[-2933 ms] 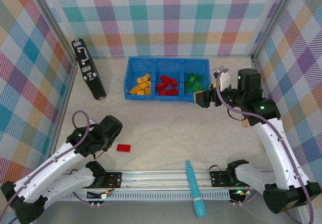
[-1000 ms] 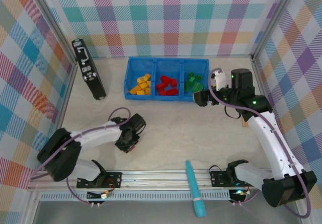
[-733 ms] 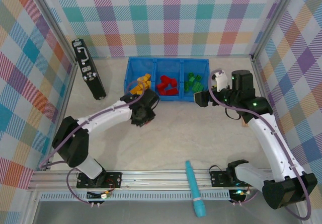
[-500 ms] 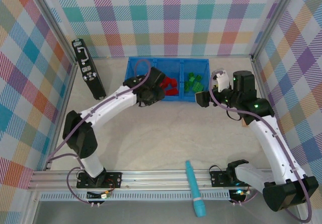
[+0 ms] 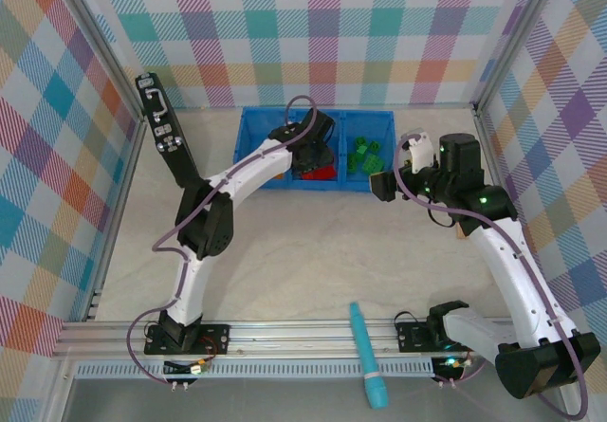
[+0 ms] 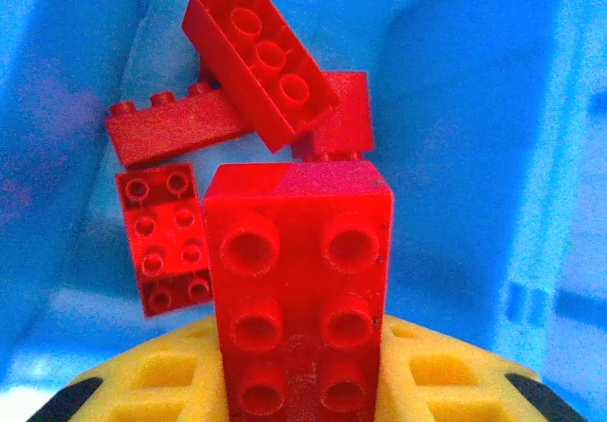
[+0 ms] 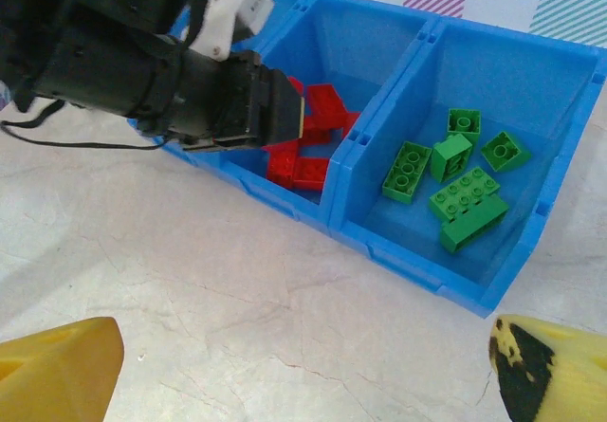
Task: Sort the legos into containers by color
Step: Place the lego in the container.
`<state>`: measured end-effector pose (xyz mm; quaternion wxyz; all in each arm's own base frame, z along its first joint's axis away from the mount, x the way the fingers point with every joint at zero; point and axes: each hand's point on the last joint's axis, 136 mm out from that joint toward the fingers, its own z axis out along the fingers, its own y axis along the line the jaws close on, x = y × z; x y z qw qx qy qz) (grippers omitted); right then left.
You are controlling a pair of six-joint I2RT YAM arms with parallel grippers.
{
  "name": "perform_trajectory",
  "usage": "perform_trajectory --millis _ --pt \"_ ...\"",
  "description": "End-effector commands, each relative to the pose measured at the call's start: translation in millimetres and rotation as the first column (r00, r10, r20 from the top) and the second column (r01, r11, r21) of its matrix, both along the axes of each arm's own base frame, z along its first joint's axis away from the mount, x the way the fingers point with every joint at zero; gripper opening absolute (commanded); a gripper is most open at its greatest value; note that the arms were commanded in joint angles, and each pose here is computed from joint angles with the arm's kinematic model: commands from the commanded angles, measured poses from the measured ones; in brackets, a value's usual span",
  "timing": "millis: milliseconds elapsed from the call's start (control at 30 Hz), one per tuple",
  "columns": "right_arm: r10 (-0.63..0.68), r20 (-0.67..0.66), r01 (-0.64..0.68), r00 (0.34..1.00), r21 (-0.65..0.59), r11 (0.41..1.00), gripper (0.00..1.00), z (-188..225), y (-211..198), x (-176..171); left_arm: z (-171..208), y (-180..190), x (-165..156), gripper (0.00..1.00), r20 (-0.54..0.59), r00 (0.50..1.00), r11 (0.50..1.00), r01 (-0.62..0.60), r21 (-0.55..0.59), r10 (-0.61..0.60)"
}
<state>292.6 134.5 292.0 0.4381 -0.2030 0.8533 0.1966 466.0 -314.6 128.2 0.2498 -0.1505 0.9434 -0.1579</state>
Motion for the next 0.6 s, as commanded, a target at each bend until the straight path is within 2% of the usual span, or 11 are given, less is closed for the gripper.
perform_trajectory --millis 0,333,467,567 --pt "0.006 0.013 -0.006 1.0 -0.02 1.0 0.99 2 -1 -2 4 -1 17 0.28 0.03 0.999 1.0 0.016 -0.011 -0.016" --pt "0.005 0.009 -0.004 1.0 -0.023 1.0 0.99 -2 -2 -5 -31 -3 24 0.37 -0.031 0.999 1.0 0.022 0.007 -0.022" --pt "0.001 0.007 -0.001 1.0 -0.026 1.0 0.99 -4 -3 -6 -28 -5 25 0.41 -0.027 0.999 0.999 0.033 0.007 -0.033" --pt "-0.007 0.007 0.007 1.0 -0.031 0.999 0.99 -4 -5 -5 -12 -5 27 0.46 0.003 0.999 0.999 0.052 0.013 -0.052"
